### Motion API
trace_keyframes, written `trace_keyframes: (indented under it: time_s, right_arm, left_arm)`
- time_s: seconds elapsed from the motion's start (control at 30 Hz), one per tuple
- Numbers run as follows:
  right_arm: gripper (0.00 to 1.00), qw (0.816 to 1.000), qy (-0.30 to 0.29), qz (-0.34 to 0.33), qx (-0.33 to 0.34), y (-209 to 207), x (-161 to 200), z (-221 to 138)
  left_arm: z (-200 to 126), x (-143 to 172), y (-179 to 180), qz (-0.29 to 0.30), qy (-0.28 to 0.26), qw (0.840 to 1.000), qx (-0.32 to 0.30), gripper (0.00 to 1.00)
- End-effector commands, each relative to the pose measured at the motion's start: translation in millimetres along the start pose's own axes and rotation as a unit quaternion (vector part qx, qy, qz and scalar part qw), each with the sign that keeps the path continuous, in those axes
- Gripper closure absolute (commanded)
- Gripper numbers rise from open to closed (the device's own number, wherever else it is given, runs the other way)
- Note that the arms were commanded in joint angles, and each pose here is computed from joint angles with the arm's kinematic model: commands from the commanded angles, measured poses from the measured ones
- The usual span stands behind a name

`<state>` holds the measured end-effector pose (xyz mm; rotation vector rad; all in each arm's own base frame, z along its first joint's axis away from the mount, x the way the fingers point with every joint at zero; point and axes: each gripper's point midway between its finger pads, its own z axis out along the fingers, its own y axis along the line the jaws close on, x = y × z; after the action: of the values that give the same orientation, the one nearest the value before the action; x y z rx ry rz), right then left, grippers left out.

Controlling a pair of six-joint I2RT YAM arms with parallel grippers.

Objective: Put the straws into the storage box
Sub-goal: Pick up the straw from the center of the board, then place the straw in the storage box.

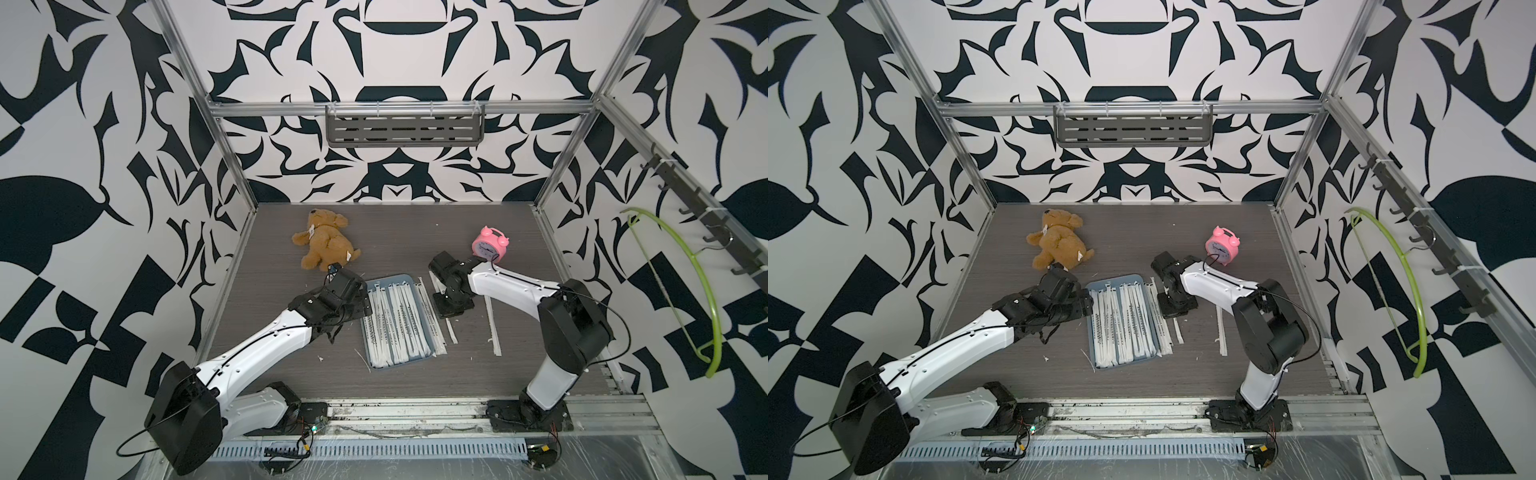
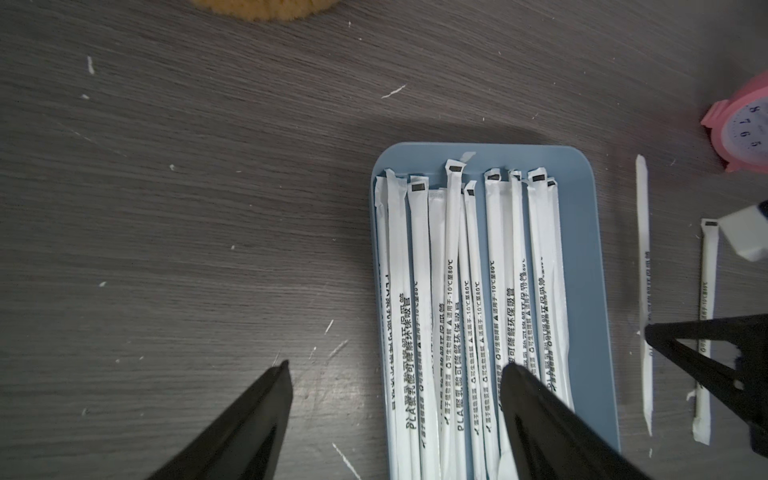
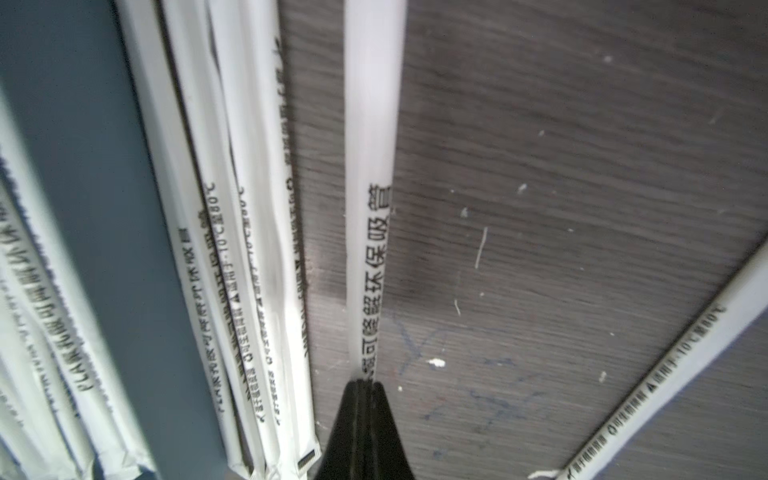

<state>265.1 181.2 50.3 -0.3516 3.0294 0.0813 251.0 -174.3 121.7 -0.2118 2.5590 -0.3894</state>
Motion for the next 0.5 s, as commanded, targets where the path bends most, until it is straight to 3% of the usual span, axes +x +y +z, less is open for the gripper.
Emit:
trace_keyframes:
  time_s: [0.0, 0.2, 0.47]
  right_arm:
    - [0.96, 1.0, -0.027, 0.003, 0.0, 5.5, -6.9, -29.7]
    - [0.98, 0.997, -0.075, -0.02, -0.001, 63.7, -14.5, -64.0]
    - [0.99, 0.995, -0.101, -0.001, -0.016, 144.6, -21.5, -45.4]
  left_arm:
    - [-2.6, -2.4, 7.0, -0.005, -0.01, 1.0, -0.013, 0.14]
    - [-8.9, -2.4, 22.6, -0.009, -0.028, 0.999, -0.036, 0.14]
    - [-8.1, 7.3, 33.3, -0.019, -0.026, 0.999, -0.041, 0.14]
